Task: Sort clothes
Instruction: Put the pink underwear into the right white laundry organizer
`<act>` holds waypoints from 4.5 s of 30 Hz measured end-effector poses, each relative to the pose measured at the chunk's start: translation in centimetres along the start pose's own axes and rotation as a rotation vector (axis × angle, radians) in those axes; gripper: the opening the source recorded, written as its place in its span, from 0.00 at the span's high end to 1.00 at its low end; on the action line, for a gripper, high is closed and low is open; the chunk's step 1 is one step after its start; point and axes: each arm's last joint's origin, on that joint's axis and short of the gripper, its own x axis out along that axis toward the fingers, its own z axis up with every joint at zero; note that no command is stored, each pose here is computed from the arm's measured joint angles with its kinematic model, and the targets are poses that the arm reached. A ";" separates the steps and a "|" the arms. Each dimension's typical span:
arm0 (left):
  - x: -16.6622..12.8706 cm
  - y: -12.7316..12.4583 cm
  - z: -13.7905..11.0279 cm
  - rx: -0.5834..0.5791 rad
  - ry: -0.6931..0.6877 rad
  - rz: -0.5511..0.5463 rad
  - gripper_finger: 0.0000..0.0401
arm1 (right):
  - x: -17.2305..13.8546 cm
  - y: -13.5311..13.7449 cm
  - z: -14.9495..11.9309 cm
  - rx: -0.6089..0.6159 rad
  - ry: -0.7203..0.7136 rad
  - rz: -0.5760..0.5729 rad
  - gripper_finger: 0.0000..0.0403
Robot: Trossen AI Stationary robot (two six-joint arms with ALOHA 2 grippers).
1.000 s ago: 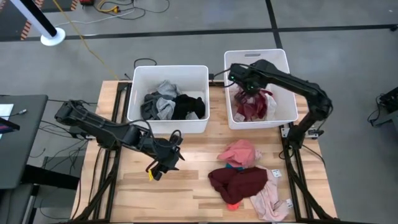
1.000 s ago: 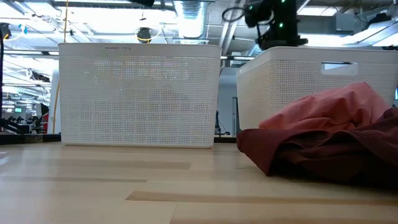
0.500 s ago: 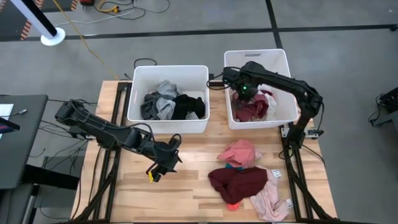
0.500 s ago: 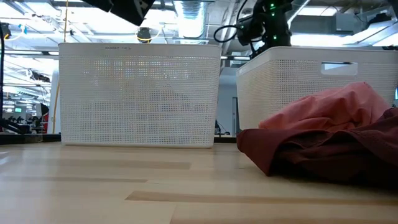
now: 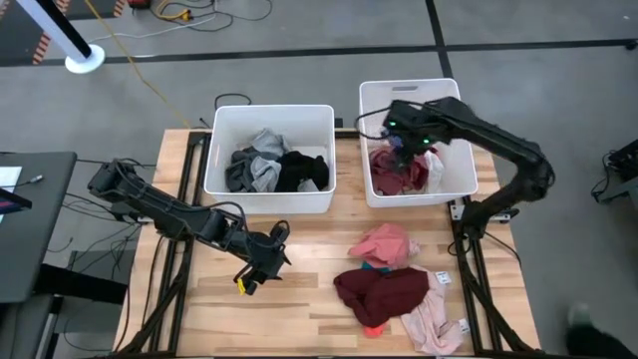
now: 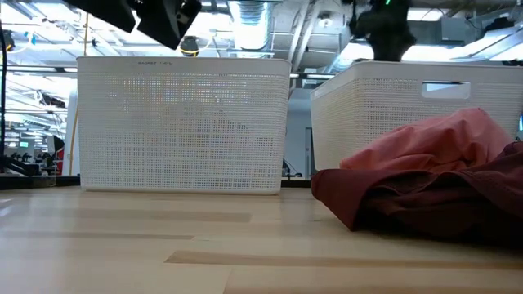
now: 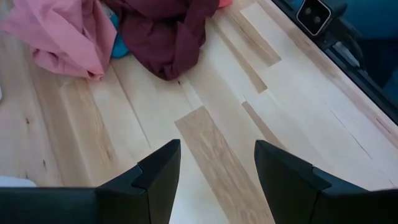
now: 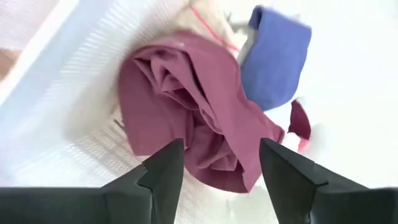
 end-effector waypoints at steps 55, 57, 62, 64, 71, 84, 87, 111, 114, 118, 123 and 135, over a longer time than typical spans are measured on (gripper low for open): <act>18.8 7.6 0.4 -0.184 -0.299 0.458 0.50 | -9.6 17.6 -20.0 -0.600 -0.202 0.424 0.46; 19.4 8.0 1.0 -0.172 -0.307 0.493 0.50 | -9.3 18.4 -20.6 -0.604 -0.192 0.403 0.46; 20.5 8.7 1.8 -0.170 -0.318 0.522 0.50 | -8.4 20.4 -22.1 -0.631 -0.188 0.357 0.46; 20.5 9.0 2.1 -0.148 -0.324 0.497 0.50 | -8.0 21.2 -22.7 -0.650 -0.187 0.342 0.46; 20.2 10.5 1.7 -0.172 -0.332 0.498 0.50 | -6.6 23.7 -23.7 -0.665 -0.226 0.297 0.46; 20.3 11.5 0.8 -0.212 -0.324 0.335 0.50 | -3.9 27.0 -24.7 -0.666 -0.214 0.234 0.46; 20.3 11.5 0.9 -0.211 -0.334 0.307 0.50 | -3.7 27.3 -24.7 -0.653 -0.221 0.223 0.46; 16.7 10.8 3.3 -0.010 -0.300 0.322 1.00 | -3.8 27.5 -24.2 -0.471 -0.388 0.207 0.46; 14.3 10.2 4.9 0.042 -0.312 0.339 1.00 | -3.8 27.2 -24.1 -0.423 -0.404 0.182 0.46; 10.7 9.2 6.7 0.116 -0.311 0.387 1.00 | -3.7 26.9 -24.0 -0.366 -0.439 0.151 0.46; 6.0 8.4 8.2 0.176 -0.324 0.396 1.00 | -3.7 26.7 -23.8 -0.346 -0.465 0.129 0.46; -3.8 7.5 9.5 0.209 -0.452 0.351 1.00 | -2.1 27.4 -21.0 -0.309 -0.602 0.084 0.38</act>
